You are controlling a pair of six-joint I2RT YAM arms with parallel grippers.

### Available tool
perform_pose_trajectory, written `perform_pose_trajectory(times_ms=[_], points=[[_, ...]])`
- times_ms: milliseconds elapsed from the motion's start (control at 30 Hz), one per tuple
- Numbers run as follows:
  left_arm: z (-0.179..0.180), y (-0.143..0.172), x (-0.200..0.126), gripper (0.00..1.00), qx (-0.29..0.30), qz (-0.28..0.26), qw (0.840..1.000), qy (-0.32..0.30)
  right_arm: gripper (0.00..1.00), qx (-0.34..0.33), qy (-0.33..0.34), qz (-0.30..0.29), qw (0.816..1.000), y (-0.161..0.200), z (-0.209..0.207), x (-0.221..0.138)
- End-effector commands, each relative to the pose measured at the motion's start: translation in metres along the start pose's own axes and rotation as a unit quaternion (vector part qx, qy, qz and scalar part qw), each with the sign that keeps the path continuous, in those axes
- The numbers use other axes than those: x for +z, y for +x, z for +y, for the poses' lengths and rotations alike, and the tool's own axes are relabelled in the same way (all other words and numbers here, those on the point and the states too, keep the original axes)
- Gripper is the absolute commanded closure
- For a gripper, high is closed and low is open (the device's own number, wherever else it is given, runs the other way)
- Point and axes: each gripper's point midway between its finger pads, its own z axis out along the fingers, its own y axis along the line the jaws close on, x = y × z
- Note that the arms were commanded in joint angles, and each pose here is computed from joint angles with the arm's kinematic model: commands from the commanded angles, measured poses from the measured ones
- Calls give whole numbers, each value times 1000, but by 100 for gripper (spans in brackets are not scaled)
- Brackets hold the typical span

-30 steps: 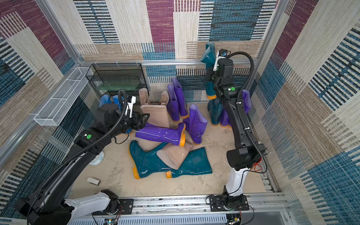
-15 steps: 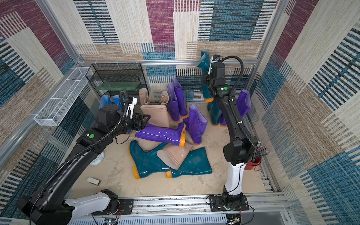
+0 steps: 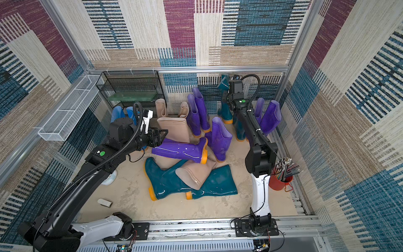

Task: Match and arrange rain boots in pairs
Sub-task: Pair a pair of rain boots at the corner of the board.

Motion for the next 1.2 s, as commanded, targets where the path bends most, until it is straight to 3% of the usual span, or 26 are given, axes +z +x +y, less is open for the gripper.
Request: perform_pose_trajectory(times_ms=[0,233,433,667,800,867,1067,1167], points=[[-4,-7,1,34,1,-14,1000,13,100,16,-5,-15,1000,-3,0,11],[-2,-9,4,34,5,-10,1000,12,100,9,5,32,999,38,-17,43],[-3,-11,6,35,-1,-11,1000,20,100,16,-11,55,998,63,-22,46],[-5,-15,4,35,-3,-15,1000,24,100,29,-43,2,999,11,-3,32],[-4,-15,2,35,-2,-16,1000,21,100,32,-37,-6,999,2,-4,37],[-4,-14,1,35,-2,-18,1000,20,100,20,-48,-1,999,9,0,42],[-3,-12,4,35,-3,-13,1000,22,100,32,4,42,999,60,-25,66],[-3,-10,4,35,-4,-11,1000,23,100,36,18,50,998,78,-34,60]])
